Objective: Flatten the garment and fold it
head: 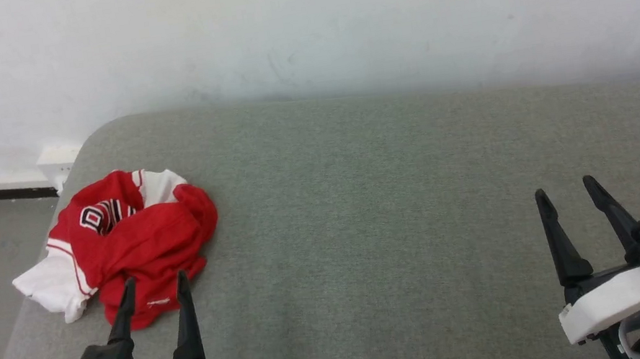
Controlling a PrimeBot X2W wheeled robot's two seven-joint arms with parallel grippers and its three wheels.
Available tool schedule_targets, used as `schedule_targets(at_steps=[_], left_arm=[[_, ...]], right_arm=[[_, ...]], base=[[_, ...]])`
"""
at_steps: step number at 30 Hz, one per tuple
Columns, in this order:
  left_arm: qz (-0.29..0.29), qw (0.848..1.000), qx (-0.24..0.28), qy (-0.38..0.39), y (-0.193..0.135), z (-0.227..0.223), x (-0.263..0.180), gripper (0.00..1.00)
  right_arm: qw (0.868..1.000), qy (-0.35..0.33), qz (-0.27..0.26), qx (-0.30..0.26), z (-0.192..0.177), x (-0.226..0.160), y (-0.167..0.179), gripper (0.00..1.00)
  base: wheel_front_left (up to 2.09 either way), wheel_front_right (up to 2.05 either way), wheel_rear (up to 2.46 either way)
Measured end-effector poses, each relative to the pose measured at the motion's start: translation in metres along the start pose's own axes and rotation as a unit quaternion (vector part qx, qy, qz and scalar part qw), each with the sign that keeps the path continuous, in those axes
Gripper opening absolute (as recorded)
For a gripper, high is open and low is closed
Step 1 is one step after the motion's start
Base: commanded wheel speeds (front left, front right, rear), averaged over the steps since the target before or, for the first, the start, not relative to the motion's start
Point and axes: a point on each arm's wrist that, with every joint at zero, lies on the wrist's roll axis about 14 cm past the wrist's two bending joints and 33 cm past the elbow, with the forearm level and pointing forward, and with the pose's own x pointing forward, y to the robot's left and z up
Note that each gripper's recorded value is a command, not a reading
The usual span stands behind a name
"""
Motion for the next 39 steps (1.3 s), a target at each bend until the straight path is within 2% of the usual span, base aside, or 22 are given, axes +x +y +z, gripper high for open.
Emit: schedule_targets(at_steps=[16,39], left_arm=[[0.067,0.998,-0.001,-0.015,0.041,0.006,-0.031,1.00],[0.152,0.987,-0.008,-0.041,0.089,0.014,-0.085,1.00]], right_arm=[[0.998,-0.008,0.065,0.014,-0.003,0.020,0.043,1.00],[0.987,-0.018,0.154,0.034,-0.004,0.035,0.106,1.00]], base=[[0.00,0.00,0.00],[0.00,0.00,0.00]])
